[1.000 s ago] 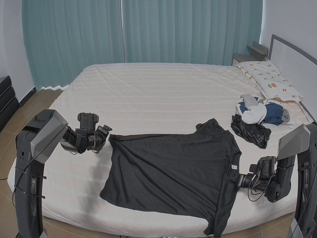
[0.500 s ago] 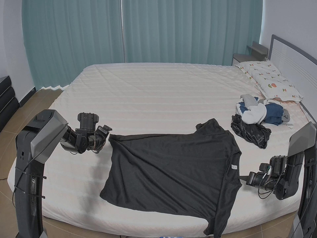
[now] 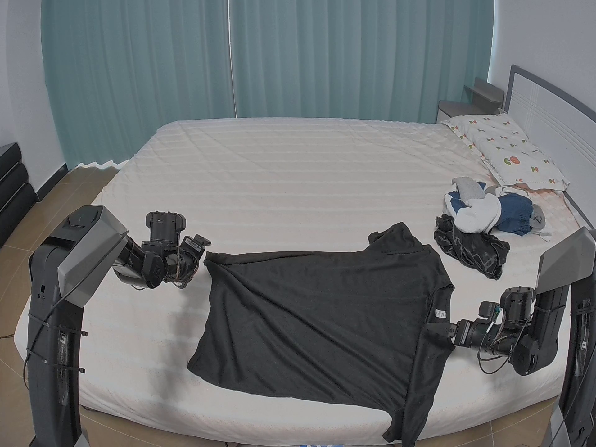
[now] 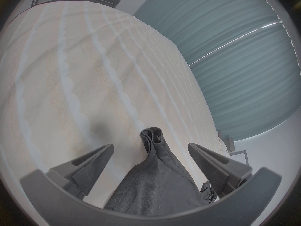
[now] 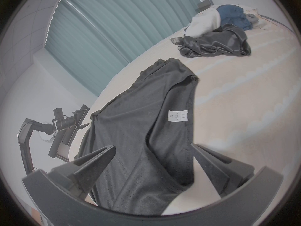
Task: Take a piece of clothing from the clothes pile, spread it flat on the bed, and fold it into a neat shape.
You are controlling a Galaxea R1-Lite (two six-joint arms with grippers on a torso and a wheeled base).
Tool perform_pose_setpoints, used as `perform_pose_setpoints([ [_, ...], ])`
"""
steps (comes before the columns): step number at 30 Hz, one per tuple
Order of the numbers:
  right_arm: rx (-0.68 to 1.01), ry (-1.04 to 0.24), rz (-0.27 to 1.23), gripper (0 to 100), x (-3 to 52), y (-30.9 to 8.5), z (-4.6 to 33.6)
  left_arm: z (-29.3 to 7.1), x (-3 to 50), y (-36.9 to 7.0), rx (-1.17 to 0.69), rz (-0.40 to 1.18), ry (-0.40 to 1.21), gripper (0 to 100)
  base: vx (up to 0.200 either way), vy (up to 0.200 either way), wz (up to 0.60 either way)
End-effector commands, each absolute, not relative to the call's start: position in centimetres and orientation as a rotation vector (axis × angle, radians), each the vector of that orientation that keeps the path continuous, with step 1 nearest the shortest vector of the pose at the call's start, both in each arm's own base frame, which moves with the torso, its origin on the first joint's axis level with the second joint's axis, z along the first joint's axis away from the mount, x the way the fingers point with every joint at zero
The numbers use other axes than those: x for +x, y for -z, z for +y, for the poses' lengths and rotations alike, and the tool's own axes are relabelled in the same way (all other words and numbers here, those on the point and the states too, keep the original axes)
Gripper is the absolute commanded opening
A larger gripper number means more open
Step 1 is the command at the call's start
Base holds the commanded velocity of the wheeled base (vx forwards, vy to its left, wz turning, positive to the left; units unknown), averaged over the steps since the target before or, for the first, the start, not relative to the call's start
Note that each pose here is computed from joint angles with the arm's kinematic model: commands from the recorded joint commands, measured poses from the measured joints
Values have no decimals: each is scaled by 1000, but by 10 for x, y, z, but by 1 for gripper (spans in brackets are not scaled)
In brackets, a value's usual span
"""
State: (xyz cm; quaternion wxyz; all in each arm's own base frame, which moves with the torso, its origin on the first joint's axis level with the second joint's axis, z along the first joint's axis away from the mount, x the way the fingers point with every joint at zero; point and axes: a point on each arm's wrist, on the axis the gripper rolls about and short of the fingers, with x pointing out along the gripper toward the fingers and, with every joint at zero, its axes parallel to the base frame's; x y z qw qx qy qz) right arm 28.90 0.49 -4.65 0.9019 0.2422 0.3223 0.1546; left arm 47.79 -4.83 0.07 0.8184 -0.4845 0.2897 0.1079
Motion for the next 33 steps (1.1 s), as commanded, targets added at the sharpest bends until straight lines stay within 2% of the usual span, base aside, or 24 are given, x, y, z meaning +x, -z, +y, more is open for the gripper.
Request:
perform_pose_setpoints([
  [1,491,-350,675,100,291,49,13,-48,478,0,-1032,618,-230,100,0,0,0],
  [8,494,-343,714,100,292,64,14,-48,478,0,-1033,617,-230,100,0,0,0],
  [9,488,-340,723,0,291,67,12,-48,478,0,-1032,618,-230,100,0,0,0],
  [14,452,-331,733,0,285,71,4,-48,478,0,-1032,618,-230,100,0,0,0],
  [32,538,-312,709,0,275,64,-32,-48,478,0,-1032,618,-230,100,0,0,0],
  [33,542,-319,710,100,274,63,-33,-48,478,0,-1032,618,-230,100,0,0,0],
])
